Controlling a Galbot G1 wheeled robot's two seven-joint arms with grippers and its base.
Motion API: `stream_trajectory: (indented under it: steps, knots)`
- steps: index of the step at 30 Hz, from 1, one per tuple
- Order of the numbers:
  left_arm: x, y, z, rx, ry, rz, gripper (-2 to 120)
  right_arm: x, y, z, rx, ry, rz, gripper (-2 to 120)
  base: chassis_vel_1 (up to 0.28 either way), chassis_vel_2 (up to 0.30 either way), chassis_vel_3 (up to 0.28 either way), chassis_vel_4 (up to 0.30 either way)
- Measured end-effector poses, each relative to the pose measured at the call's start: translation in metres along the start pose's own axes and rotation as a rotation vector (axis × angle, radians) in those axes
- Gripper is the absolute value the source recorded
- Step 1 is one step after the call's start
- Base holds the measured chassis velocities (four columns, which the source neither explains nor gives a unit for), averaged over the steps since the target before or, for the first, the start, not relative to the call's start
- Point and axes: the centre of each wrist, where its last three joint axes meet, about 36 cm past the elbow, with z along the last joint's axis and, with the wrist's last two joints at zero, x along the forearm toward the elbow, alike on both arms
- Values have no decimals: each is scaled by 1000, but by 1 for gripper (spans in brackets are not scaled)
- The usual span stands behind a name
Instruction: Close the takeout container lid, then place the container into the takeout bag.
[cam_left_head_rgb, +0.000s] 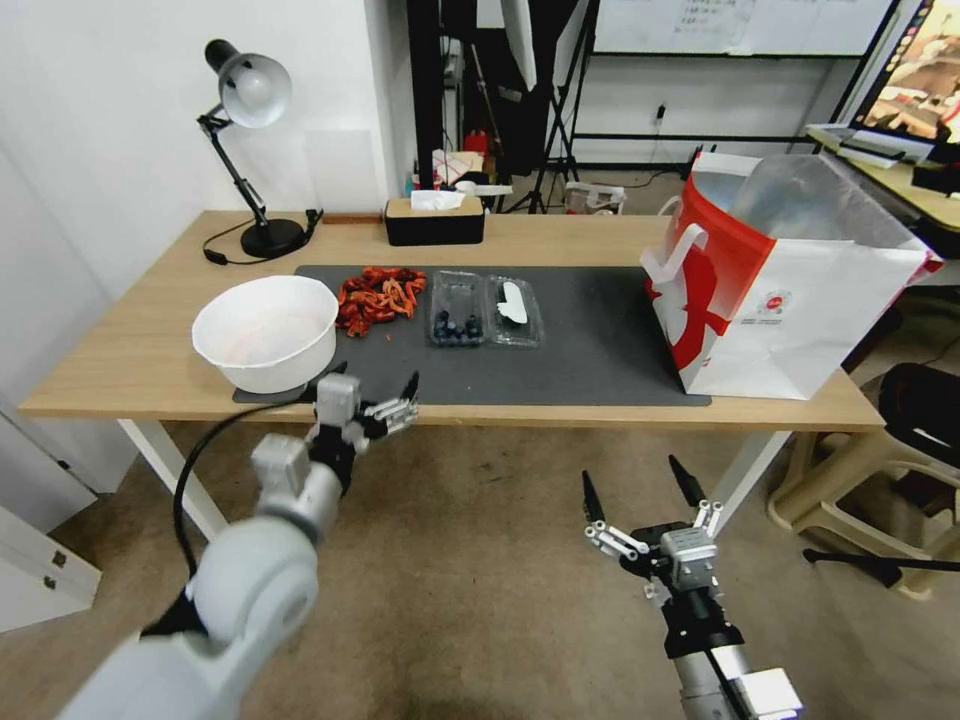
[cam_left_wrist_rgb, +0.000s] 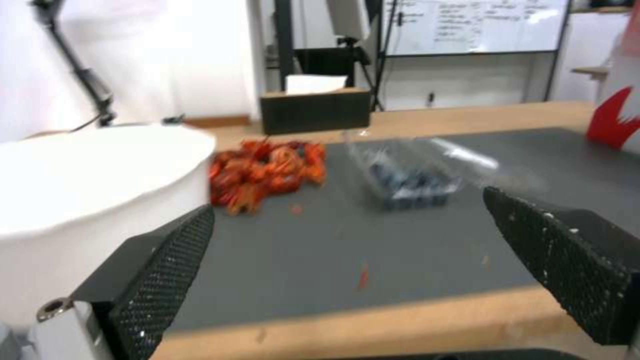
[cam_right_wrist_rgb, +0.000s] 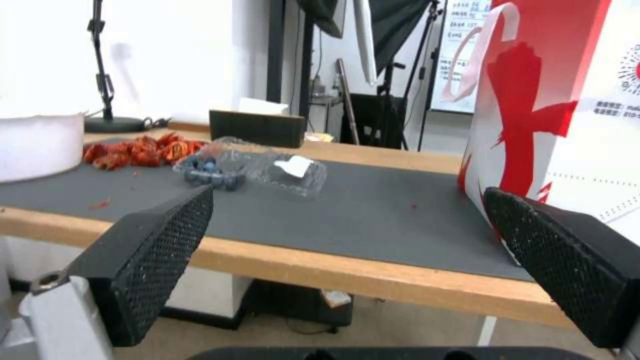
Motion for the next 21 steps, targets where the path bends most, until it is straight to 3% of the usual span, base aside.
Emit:
stream_trajectory:
  steps: [6,12,21]
  knots:
    - [29,4,31,2,-47,-28,100,-1,-2,-3,-17,-13,7,100,0,0,0,0]
    - [54,-7,56,4,-40,-36,100,0,-5,-2,-18,-19,17,100,0,0,0,0]
    - [61,-16,72,8,-29,-49,100,1,-5,3,-27,-9,15,100,0,0,0,0]
